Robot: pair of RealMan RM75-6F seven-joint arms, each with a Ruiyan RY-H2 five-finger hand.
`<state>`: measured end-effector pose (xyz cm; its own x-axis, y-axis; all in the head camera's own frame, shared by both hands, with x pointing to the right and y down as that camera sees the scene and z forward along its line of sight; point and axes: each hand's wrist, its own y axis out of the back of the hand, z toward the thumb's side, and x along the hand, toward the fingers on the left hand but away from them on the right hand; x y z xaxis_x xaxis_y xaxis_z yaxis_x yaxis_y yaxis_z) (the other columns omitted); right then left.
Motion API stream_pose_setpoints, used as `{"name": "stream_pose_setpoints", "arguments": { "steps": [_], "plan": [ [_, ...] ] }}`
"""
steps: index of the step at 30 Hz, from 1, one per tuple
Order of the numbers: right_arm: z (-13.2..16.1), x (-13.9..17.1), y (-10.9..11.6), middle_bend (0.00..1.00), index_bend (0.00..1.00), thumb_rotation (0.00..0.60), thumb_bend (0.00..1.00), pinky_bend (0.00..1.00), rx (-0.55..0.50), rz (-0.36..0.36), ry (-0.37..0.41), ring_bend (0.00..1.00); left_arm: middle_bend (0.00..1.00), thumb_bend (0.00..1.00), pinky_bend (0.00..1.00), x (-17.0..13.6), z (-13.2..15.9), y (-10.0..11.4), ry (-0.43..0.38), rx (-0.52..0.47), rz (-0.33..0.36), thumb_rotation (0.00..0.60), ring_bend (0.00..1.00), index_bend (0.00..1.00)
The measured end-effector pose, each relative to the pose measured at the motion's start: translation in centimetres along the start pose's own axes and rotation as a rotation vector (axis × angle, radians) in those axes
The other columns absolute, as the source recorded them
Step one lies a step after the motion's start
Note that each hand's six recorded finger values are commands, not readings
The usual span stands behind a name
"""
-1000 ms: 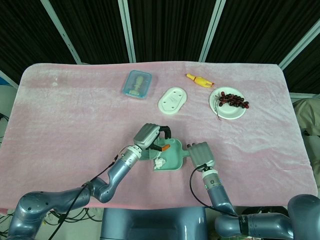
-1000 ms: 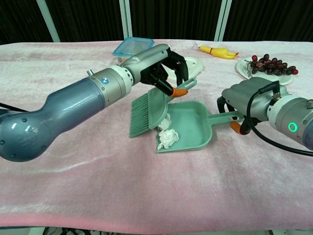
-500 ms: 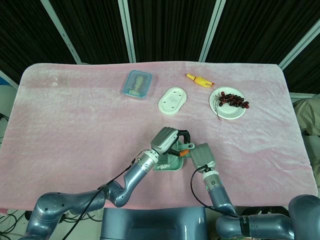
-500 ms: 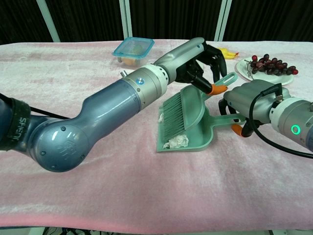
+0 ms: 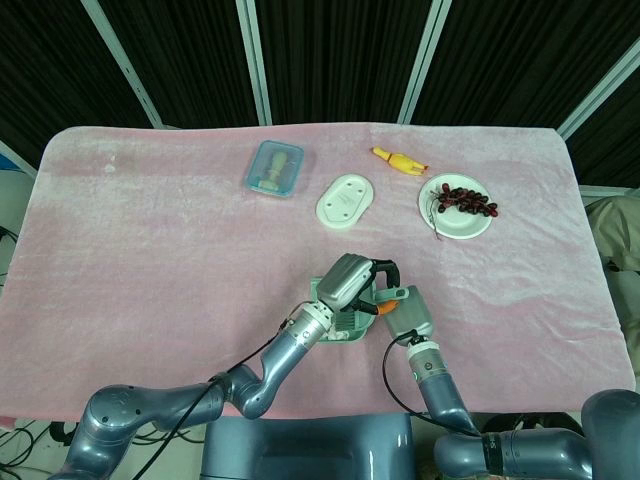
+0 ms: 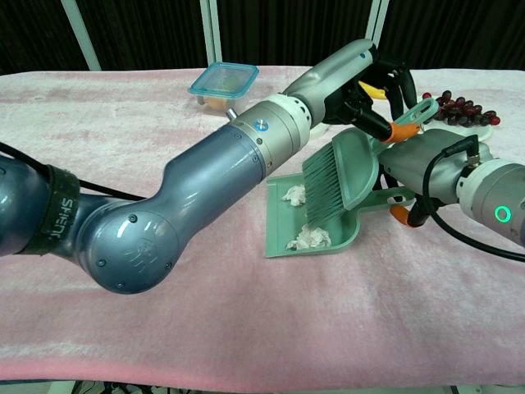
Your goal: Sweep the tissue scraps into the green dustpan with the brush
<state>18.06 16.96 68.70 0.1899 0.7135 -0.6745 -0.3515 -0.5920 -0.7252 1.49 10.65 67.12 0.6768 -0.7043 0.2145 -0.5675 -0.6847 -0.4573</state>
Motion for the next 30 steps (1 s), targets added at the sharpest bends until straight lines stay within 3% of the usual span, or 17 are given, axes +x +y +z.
{"name": "stream_pose_setpoints", "arguments": {
  "steps": [12,30],
  "plan": [
    [0.0,0.2,-0.4,0.48,0.46,0.600,0.45,0.66,-0.004,0.011,-0.002,0.56,0.67,0.32,1.00,-1.0,-1.3,4.5,0.009,0.038,0.056,0.600,0.87,0.63],
    [0.8,0.6,-1.3,0.44,0.44,0.600,0.45,0.66,0.007,0.029,-0.004,0.56,0.66,0.32,1.00,-5.8,-6.1,12.2,0.080,0.256,0.047,0.600,0.87,0.63]
  ]
}}
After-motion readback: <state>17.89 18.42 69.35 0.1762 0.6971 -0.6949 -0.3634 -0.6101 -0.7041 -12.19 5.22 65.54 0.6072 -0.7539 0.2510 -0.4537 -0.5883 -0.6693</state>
